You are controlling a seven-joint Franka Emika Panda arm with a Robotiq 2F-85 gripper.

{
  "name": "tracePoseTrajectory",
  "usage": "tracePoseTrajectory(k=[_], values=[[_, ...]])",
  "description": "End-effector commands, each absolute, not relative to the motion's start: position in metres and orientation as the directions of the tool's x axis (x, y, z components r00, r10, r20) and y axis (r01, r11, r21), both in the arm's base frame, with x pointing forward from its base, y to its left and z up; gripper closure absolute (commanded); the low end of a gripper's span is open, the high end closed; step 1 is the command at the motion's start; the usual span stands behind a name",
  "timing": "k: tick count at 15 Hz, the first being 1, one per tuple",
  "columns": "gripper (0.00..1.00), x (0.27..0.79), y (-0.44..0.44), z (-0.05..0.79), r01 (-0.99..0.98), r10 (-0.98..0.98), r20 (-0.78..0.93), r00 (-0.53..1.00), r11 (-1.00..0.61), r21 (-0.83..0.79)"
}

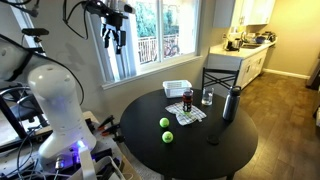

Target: Put the left green ball in the container

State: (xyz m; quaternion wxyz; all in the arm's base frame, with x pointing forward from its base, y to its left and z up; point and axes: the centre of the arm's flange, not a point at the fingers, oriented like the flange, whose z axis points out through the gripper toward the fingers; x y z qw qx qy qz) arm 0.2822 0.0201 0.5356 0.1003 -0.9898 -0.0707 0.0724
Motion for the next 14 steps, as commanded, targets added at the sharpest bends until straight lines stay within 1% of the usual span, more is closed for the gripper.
tracePoseTrajectory(k=[1,3,9,14], values=[[0.00,0.284,0.002,0.501,0.120,0.131,-0.137,0.982,-0.989,-0.085],[0.00,0.299,-0.009,0.476,0.141,0.143,-0.123,0.982,-0.990,-0.029],[0.00,0.349,-0.037,0.388,0.114,0.107,-0.069,0.992,-0.988,0.107],[0.00,0.384,-0.058,0.323,0.139,0.131,-0.056,0.990,-0.975,0.174]])
